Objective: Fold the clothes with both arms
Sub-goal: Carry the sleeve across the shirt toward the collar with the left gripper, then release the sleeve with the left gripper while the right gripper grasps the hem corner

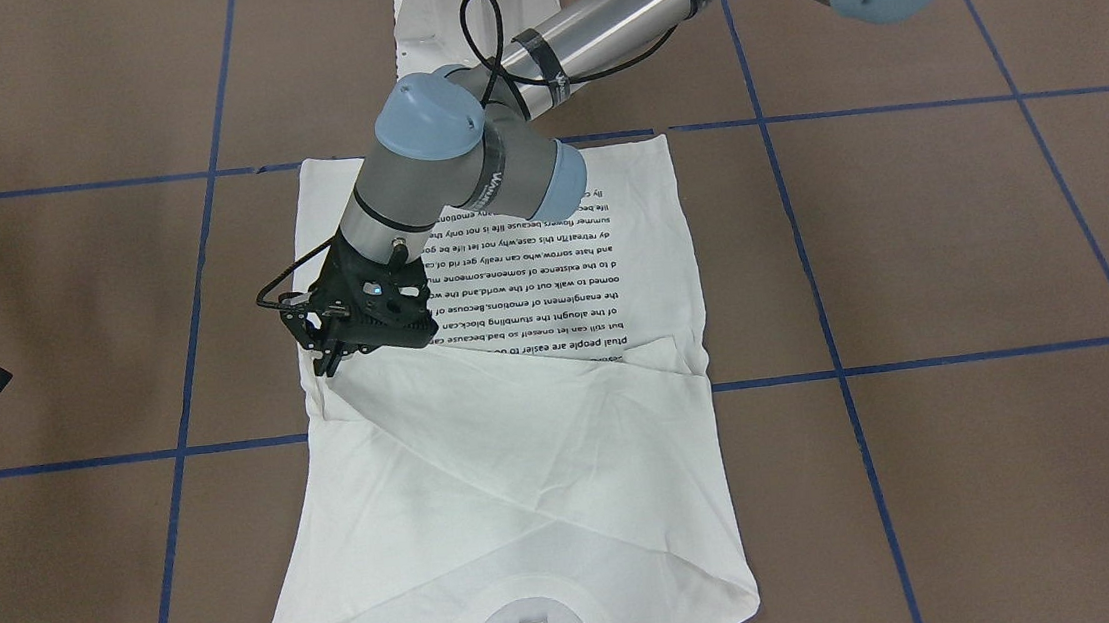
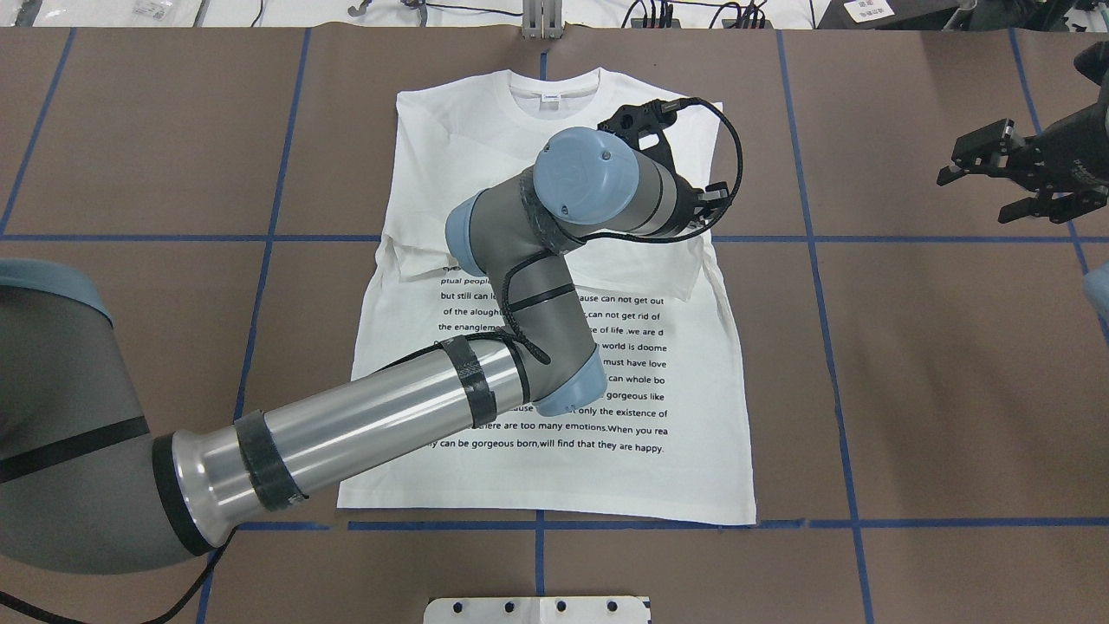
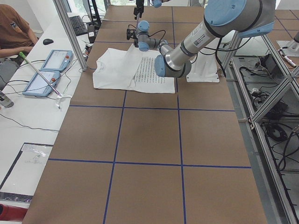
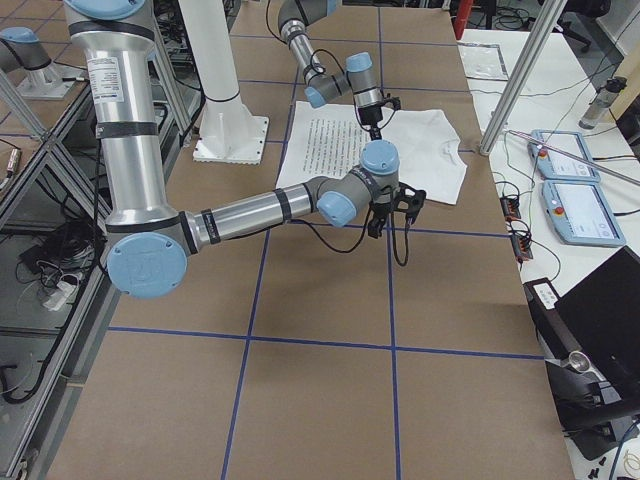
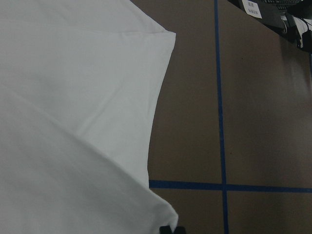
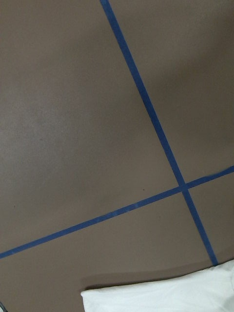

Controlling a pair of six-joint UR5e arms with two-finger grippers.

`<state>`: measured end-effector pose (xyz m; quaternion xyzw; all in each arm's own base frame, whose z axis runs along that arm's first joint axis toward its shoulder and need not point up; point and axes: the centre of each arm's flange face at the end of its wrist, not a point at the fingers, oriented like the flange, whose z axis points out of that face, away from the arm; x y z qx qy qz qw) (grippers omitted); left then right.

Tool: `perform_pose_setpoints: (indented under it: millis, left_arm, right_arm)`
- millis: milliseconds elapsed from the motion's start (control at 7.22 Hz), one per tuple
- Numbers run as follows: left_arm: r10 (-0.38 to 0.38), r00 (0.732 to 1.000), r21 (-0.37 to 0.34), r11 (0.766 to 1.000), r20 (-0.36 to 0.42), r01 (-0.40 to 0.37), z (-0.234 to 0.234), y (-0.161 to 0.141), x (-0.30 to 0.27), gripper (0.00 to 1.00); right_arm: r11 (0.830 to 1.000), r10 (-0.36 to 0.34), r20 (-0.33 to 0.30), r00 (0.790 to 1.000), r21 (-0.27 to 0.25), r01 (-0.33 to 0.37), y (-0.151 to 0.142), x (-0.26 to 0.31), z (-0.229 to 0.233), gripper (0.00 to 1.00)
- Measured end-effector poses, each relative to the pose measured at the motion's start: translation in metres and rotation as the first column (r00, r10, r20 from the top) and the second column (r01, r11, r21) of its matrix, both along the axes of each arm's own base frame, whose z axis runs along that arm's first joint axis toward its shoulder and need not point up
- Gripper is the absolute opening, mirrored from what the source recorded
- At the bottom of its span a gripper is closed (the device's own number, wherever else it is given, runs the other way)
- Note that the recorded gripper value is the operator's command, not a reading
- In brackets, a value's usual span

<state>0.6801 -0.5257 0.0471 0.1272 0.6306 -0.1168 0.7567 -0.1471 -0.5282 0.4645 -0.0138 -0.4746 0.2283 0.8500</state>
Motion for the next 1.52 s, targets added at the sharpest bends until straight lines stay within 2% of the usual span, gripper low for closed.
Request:
perform_pose_setpoints:
  millis: [415,831,1107,1523]
  left_arm:
    - [-0.015,0.999,-0.012,1.000,-0.032,0.015,-0.008,-0.001,0.000,0.70]
    - [-0.017,0.999,-0.005,1.000,-0.052,0.016,-0.002,0.002,-0.049,0.69]
    - [0.012,1.000,0.026,1.000,-0.028,-0.011,0.040,0.004,-0.113,0.69]
    - [0.030,0.999,0.076,0.997,-0.017,-0.029,0.109,0.028,-0.201,0.69]
  right_arm:
    - [1.000,0.027,0.021,0.999,-0.011,-0.027,0.007,0.003,-0.017,1.00]
    - [0.995,0.056,0.066,0.996,-0.091,-0.050,0.042,-0.018,-0.042,1.00]
    - [0.987,0.080,0.087,0.993,-0.144,-0.067,0.078,-0.066,-0.077,1.00]
    - [0.962,0.180,0.073,0.981,-0.221,-0.160,0.177,-0.198,-0.122,0.99]
